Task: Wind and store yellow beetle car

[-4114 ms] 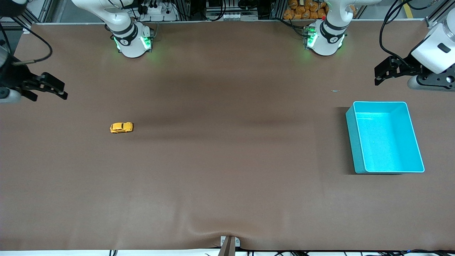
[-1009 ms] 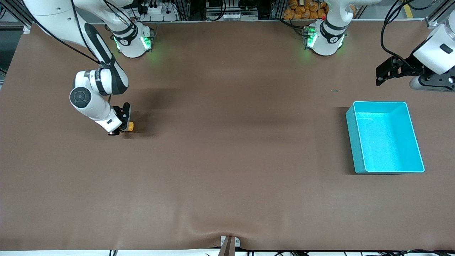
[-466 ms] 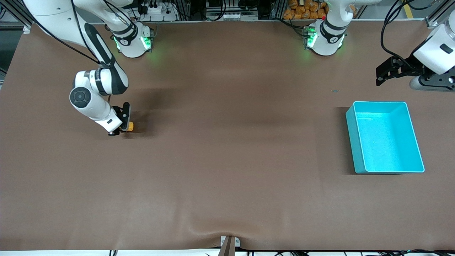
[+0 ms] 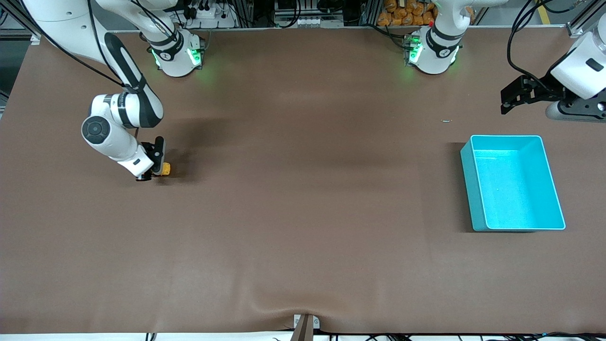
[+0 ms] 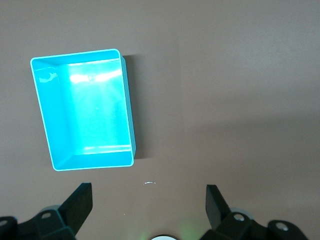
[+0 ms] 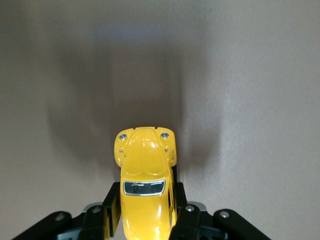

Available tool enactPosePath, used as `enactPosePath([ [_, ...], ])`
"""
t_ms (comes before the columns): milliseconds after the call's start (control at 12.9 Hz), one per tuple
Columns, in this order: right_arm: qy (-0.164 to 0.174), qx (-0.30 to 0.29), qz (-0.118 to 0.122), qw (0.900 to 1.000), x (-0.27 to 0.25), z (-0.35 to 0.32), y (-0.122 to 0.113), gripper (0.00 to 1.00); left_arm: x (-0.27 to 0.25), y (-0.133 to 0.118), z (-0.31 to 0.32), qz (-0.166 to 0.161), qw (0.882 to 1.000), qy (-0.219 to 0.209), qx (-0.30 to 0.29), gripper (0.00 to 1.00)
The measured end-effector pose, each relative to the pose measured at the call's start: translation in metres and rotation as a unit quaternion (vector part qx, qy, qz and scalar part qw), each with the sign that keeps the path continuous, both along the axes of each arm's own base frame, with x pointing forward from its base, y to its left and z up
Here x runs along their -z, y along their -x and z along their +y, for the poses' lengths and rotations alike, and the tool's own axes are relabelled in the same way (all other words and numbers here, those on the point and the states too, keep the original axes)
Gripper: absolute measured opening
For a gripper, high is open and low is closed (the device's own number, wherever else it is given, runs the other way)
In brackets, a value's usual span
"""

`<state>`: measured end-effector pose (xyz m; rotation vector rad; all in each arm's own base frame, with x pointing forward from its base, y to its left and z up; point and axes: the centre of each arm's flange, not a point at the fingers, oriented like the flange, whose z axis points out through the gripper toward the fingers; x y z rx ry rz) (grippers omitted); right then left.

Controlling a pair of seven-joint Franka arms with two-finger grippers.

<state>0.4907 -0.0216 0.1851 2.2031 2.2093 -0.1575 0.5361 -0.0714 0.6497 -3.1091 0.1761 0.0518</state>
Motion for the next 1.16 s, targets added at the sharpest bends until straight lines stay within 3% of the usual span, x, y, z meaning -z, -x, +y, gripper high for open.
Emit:
enactPosePath([
  [776, -0.002, 0.012, -0.003, 1.0, 0.0, -0.072, 0.0, 0.45, 0.017, -0.008, -0.007, 0.017, 1.0, -0.002, -0.01, 1.0],
  [932, -0.002, 0.016, -0.004, 1.0, 0.0, -0.08, 0.0, 0.45, 0.023, -0.009, -0.014, 0.025, 0.996, 0.015, -0.085, 1.0],
  [1164, -0.001, 0.024, -0.005, 1.0, 0.0, -0.091, 0.0, 0.45, 0.037, -0.013, -0.032, 0.052, 0.979, 0.046, -0.189, 1.0],
])
